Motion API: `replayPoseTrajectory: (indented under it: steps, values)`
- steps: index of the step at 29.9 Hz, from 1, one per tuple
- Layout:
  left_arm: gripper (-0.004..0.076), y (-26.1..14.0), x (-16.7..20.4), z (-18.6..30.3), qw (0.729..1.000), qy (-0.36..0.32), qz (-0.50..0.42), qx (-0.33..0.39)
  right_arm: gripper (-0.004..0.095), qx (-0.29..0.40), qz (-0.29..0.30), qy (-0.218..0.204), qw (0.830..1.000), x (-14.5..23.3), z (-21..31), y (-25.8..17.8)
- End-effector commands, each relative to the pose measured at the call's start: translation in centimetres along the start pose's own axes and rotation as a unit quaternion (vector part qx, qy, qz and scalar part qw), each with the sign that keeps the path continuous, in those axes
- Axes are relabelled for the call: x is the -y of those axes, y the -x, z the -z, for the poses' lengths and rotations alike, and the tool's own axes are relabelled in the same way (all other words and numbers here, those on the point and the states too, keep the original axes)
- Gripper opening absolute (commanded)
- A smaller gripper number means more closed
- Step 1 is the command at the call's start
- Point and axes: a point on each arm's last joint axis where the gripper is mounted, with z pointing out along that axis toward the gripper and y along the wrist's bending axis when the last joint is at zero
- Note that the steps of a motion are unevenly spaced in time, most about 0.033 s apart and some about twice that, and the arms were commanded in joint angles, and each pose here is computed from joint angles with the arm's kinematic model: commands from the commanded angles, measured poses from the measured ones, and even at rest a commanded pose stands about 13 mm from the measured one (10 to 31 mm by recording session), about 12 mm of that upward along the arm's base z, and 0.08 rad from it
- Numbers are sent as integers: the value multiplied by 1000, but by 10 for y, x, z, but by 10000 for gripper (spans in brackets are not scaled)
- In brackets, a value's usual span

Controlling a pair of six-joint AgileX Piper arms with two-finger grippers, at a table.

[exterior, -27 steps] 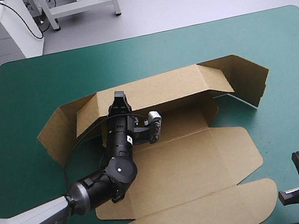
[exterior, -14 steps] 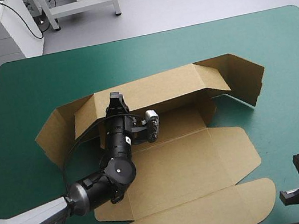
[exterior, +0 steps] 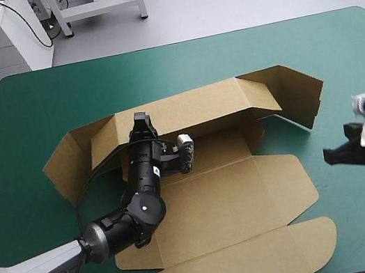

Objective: Fold the box

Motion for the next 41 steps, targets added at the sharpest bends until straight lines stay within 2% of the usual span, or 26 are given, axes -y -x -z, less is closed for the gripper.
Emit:
replayPoseTrajectory:
  steps: [1, 7, 16, 26, 35, 41]
  values:
    - [-8, 0, -12, 6, 1000, 16, 9, 17, -20, 15, 15, 10, 1000, -2, -16, 52]
    - [-8, 0, -12, 6, 1000, 16, 9, 17, -20, 9, 12, 42, 999, -8, -61, 120]
    - [-8, 0, -12, 6, 1000, 16, 9, 17, -18, -9, -14, 80, 997, -14, -150, 172]
    - [-8, 0, -12, 6, 1000, 16, 9, 17, -18, -94, -38, 103, 990, -16, -238, 158]
    - [-8, 1, -11, 6, 1000, 15, 9, 21, -20, -220, -18, 105, 970, -16, -240, 133]
    - [-8, 1, -12, 6, 1000, 15, 9, 20, -20, -254, -18, 99, 962, -14, -240, 113]
